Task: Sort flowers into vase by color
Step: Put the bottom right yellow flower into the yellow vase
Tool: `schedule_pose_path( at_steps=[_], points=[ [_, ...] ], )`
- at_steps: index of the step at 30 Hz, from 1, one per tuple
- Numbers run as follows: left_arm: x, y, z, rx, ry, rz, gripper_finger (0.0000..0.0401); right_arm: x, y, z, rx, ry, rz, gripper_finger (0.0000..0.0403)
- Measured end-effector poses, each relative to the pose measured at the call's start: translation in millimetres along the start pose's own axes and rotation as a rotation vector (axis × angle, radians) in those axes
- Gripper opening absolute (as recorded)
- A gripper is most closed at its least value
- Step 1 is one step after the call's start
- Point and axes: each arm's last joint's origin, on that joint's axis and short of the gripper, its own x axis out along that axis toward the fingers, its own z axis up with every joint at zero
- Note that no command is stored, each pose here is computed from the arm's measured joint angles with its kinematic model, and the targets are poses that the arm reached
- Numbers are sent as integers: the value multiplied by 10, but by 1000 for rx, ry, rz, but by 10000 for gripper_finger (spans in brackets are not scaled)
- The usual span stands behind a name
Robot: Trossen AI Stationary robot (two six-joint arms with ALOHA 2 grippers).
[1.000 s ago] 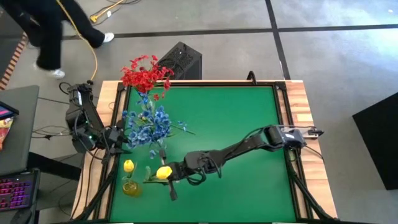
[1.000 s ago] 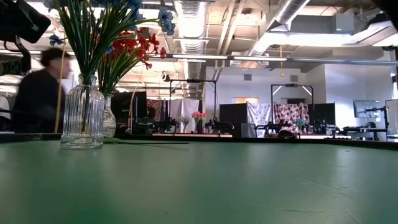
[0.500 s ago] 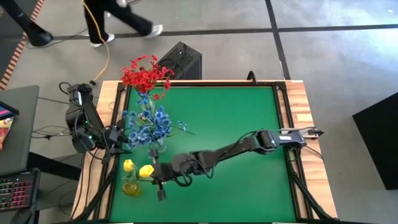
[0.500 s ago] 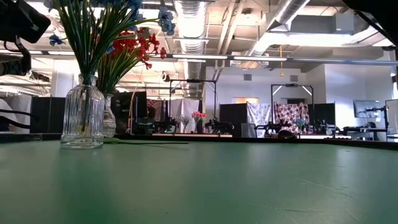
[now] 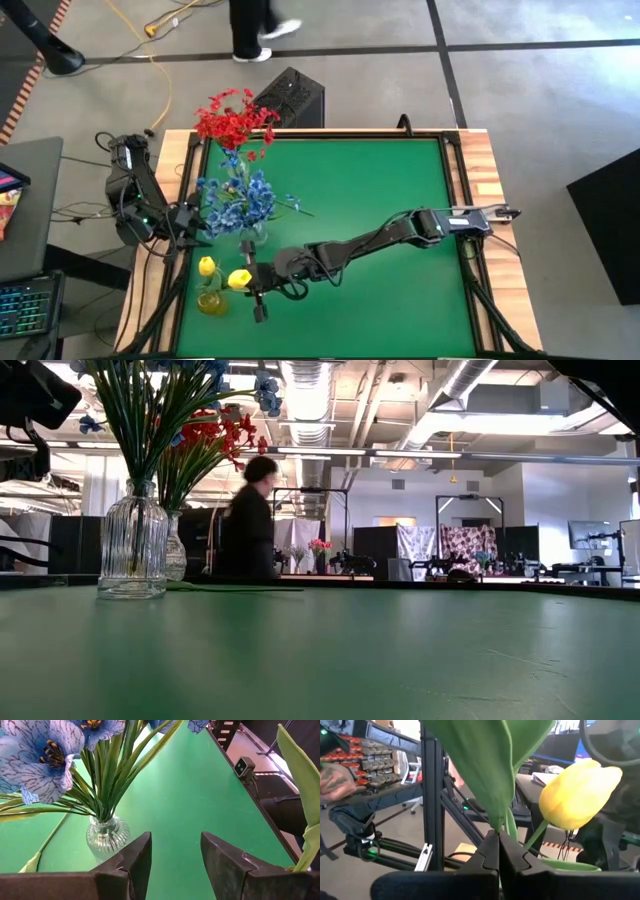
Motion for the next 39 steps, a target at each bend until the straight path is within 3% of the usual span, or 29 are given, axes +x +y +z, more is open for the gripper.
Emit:
schedule_pose_path(
  at_steps=[16, 27, 39],
  points=[
    [0, 0, 0, 0, 0, 0, 158, 0, -7, -44, 6, 42, 30, 20],
    [0, -1, 0, 0, 0, 0, 158, 75, -44, -314, 8, 69, 24, 21],
    [0, -1, 0, 0, 0, 0, 158, 73, -47, -336, 43, 95, 24, 78]
  ],
)
